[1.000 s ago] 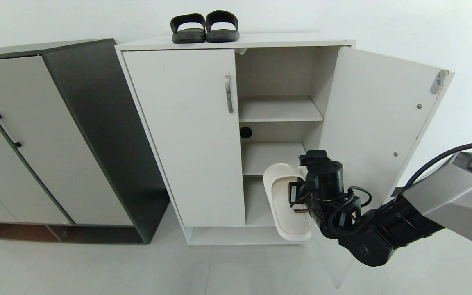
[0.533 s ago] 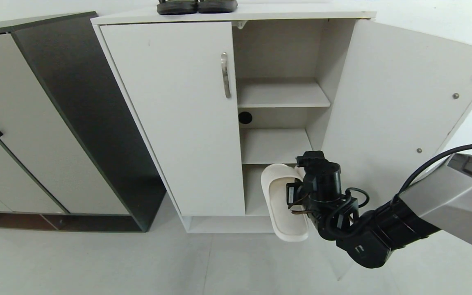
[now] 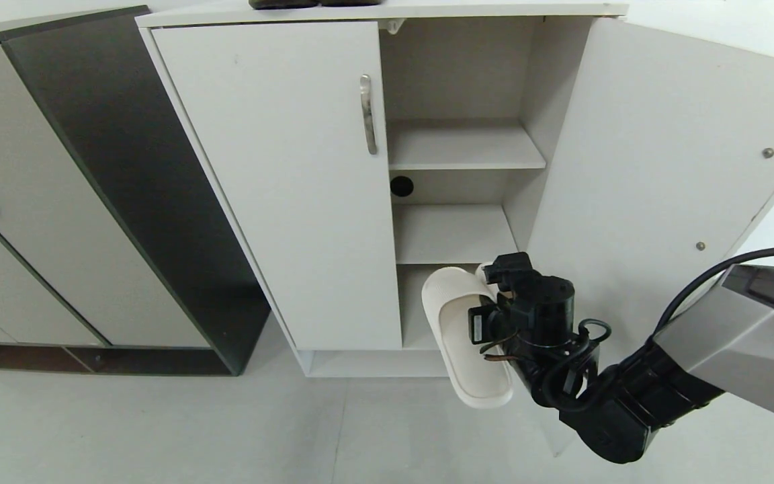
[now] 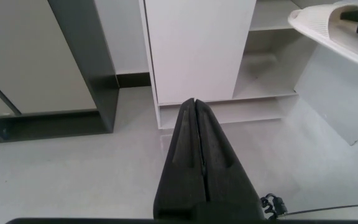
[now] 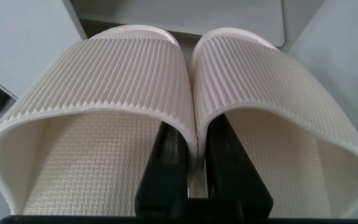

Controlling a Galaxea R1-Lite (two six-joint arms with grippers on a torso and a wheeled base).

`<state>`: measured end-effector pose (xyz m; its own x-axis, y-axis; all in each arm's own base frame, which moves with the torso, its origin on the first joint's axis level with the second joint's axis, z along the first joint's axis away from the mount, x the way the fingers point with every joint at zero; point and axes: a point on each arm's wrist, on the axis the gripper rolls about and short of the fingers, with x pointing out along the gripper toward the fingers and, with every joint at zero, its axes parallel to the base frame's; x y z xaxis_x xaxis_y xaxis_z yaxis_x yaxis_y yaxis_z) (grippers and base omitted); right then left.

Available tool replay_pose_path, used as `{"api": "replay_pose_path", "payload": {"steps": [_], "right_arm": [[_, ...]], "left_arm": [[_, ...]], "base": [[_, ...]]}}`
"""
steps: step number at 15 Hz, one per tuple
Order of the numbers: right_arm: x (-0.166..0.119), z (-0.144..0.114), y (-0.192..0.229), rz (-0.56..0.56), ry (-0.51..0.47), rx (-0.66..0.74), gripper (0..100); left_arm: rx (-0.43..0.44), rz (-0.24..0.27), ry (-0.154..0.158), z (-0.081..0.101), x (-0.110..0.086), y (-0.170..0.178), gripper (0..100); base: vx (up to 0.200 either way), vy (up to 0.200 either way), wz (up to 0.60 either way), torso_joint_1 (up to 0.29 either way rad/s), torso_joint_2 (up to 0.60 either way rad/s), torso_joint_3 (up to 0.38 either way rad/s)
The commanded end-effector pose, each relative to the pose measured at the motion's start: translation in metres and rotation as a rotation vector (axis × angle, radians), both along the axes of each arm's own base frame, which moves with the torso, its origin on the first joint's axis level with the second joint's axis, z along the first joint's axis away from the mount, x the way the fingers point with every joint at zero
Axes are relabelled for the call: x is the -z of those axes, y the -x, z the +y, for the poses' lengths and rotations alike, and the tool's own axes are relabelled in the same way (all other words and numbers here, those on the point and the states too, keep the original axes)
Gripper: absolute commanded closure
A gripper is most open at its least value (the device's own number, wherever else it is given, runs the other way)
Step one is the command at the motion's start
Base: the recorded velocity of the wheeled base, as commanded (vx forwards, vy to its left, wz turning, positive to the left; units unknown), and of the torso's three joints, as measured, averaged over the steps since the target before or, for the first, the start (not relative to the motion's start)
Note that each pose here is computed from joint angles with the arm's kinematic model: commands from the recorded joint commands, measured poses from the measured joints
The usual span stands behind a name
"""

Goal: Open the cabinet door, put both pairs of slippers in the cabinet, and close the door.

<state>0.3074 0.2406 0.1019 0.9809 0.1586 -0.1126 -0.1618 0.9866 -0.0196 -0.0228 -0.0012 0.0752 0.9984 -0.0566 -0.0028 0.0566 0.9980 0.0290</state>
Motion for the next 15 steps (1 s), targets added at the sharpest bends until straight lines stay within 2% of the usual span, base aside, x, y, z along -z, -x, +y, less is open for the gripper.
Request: {"api": "replay_pose_path", "payload": {"steps": [1,6,15], "right_arm": [[0.001,-0.005,-0.005,0.001,0.001,0.017,100],[-0.001,-0.024,-0.019,0.000,-0.003,0.060,100],[0.000,-0.034,-0.024,0.004,-0.002,0.074,100]], "left_arm": [[0.000,0.002,0.000,0.000,0.000,0.000,100],[-0.003,0.002,0.006,0.000,0.000,0.000,100],[-0.004,0.002,0.008,0.000,0.000,0.000,100]], "base": [[0.000,0.000,0.00,0.000,0.00,0.000],[0.000,0.000,0.00,0.000,0.00,0.000],[0.000,0.000,0.00,0.000,0.00,0.000]]}}
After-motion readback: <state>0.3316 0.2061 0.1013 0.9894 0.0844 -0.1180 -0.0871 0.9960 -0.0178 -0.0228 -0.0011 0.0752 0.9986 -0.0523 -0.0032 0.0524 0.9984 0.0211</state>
